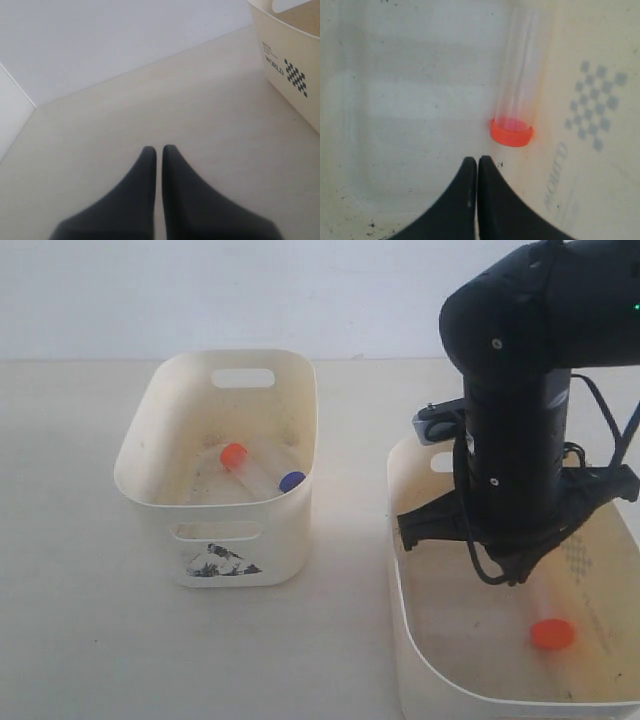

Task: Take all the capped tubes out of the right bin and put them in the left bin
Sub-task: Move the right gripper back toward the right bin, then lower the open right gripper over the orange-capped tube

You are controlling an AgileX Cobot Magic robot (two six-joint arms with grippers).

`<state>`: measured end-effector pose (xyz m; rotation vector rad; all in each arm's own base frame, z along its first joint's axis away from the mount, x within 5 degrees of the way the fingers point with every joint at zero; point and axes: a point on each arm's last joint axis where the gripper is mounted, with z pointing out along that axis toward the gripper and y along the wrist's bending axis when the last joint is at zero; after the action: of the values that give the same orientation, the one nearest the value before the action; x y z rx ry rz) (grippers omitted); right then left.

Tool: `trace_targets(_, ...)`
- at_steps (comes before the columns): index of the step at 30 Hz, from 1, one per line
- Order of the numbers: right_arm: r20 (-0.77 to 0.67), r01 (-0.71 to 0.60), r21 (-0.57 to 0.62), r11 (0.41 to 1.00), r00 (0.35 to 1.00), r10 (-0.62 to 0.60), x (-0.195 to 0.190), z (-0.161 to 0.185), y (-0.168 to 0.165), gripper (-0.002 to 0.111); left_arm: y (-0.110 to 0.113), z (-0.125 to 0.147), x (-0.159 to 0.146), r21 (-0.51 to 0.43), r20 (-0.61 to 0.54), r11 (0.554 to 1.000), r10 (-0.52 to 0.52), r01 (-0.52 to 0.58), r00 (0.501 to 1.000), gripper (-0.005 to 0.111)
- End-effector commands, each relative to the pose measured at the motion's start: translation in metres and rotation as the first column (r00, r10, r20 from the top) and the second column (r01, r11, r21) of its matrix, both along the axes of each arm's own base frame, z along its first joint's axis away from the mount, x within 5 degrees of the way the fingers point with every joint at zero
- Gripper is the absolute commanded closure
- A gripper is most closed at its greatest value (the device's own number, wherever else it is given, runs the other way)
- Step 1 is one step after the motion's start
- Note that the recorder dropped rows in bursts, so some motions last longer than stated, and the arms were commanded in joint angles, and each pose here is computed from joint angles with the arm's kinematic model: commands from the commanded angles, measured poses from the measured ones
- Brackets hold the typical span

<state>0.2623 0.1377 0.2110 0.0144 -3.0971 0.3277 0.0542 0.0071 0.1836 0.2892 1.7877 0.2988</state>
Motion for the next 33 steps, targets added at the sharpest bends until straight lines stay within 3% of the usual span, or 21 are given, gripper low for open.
trace_targets(1, 0.011, -0.011, 0.0, 1.0, 1.0, 0.011, 0.003, -0.003, -0.001, 0.109, 0.0, 0.001, 0.0, -0.012, 0.006, 1.0, -0.005, 0.005, 1.0, 0.102)
trace_targets(17, -0.026, -0.006, -0.001, 1.0, 1.0, 0.006, -0.002, -0.049, -0.013, 0.109, 0.0, 0.001, 0.0, -0.012, 0.006, 1.0, -0.005, 0.005, 1.0, 0.102)
trace_targets(24, -0.025, -0.021, 0.0, 1.0, 0.999, 0.021, -0.001, -0.05, -0.013, 0.107, 0.0, 0.001, 0.0, -0.012, 0.006, 1.0, -0.005, 0.005, 1.0, 0.102)
trace_targets(28, -0.025, -0.031, -0.002, 1.0, 0.999, 0.031, -0.001, -0.05, -0.013, 0.09, 0.0, 0.001, 0.0, -0.012, 0.006, 1.0, -0.005, 0.005, 1.0, 0.102)
trace_targets(33, -0.027, -0.031, -0.004, 1.0, 0.999, 0.031, -0.001, -0.05, -0.013, 0.053, 0.0, 0.001, 0.0, -0.012, 0.006, 1.0, -0.005, 0.005, 1.0, 0.102)
